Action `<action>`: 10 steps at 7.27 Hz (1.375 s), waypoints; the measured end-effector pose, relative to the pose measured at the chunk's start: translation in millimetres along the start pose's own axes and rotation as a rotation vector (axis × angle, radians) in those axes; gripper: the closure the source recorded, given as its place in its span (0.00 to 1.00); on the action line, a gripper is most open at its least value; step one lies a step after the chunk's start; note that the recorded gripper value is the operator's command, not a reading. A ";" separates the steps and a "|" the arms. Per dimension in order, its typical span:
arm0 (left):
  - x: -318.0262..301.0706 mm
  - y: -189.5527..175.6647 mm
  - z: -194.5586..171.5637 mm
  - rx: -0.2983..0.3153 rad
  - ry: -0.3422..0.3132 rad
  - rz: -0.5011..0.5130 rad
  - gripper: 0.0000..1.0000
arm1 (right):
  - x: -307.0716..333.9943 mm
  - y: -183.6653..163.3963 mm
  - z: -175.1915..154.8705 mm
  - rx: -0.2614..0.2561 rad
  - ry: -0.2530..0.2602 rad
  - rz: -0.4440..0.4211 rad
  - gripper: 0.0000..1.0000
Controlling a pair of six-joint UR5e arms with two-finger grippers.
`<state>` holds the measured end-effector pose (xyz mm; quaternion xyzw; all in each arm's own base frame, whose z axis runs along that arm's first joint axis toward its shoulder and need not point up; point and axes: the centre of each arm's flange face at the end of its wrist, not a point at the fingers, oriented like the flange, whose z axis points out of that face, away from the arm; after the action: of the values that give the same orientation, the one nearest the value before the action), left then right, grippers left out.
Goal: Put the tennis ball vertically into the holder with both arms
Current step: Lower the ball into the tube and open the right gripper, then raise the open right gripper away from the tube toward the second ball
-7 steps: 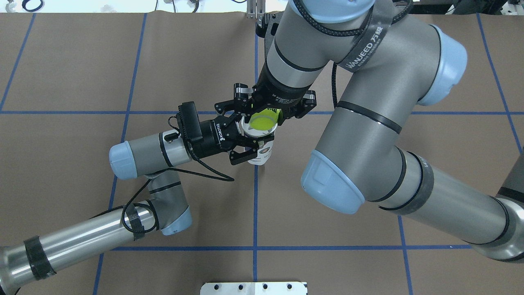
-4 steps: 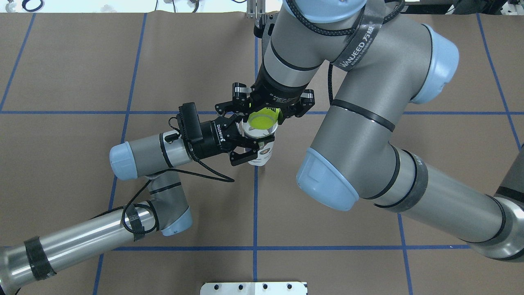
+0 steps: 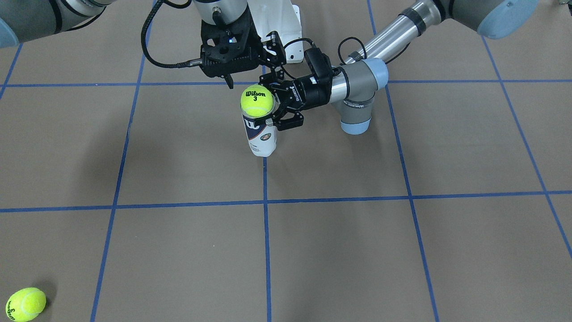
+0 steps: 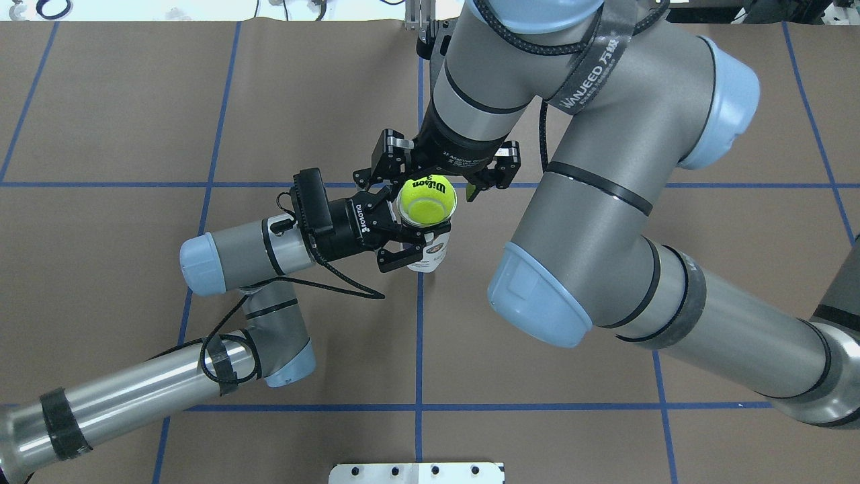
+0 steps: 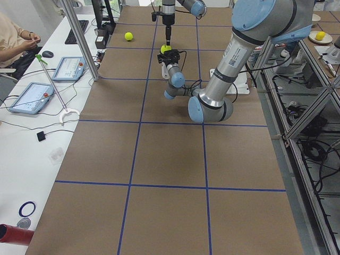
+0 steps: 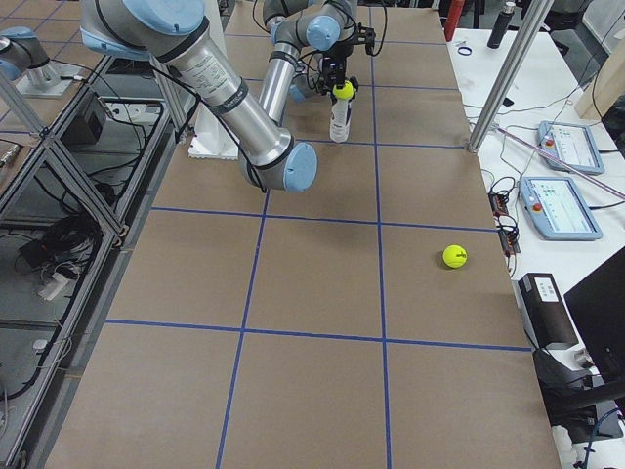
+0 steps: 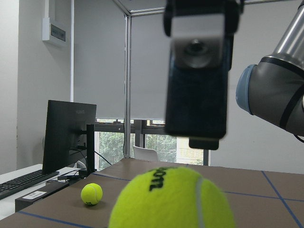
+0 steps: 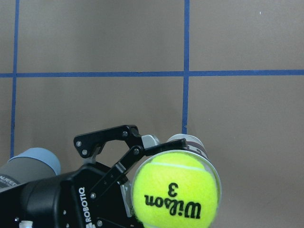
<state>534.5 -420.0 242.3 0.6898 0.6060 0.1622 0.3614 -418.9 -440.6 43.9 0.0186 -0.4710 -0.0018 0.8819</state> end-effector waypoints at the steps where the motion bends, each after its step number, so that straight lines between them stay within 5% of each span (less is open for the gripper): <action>1: -0.1 -0.1 0.1 0.000 -0.001 0.000 0.20 | 0.3 0.4 -1.5 0.001 -0.002 -0.001 0.02; 5: -1.7 2.9 -2.7 -0.007 -0.003 0.000 0.20 | 6.8 -1.1 -4.3 0.006 0.000 -0.003 0.02; 10: 12.1 17.3 -1.9 -0.025 0.012 -0.018 0.20 | 85.0 -16.0 -24.6 0.048 0.029 -0.138 0.02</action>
<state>548.2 -407.9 253.1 0.6788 0.6121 0.1707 0.3681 -350.9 -457.6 100.3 0.0724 -0.4556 -0.0512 0.8858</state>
